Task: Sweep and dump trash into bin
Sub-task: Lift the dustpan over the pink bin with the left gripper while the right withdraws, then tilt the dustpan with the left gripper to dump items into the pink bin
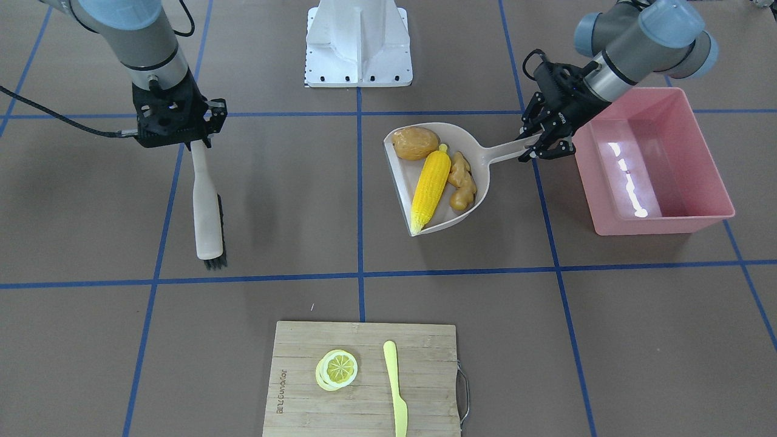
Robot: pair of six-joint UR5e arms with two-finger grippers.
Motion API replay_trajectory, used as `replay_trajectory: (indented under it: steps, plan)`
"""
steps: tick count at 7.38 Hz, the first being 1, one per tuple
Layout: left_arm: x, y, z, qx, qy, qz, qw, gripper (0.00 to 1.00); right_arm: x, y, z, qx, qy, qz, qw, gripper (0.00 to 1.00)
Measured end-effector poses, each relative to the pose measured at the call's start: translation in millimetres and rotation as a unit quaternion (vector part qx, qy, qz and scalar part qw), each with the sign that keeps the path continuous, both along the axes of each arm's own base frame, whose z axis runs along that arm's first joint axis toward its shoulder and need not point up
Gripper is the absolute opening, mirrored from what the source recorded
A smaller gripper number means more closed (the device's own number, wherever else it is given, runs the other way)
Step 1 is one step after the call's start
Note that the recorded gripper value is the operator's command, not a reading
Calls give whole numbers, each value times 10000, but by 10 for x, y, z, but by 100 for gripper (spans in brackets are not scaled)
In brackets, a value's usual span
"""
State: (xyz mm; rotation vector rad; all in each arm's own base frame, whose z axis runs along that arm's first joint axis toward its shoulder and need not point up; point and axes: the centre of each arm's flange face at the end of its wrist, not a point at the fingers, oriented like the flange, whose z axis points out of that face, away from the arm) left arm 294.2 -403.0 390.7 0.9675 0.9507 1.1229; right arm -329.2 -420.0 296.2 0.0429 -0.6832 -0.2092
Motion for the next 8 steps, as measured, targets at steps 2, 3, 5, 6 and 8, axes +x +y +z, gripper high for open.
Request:
replay_trajectory:
  steps: [2,3,5,6,8]
  plan:
    - [-771,2,273,-287,39,-349,9990,0,327,-106,563,-246,167,182,9994,0]
    - [-1254,61,460,-545,50,-589,9968,0,477,-95,879,-363,193,267,9988,0]
    - [-2299,313,942,-1251,56,-1216,9847,0,745,-153,1421,-627,290,444,9966,0]
    - [-2718,528,1192,-1628,108,-1476,9755,0,865,-192,1657,-740,318,528,9954,0]
    - [-3155,1094,1785,-2182,99,-1677,9613,0,1123,-34,2217,-853,191,576,9945,0]
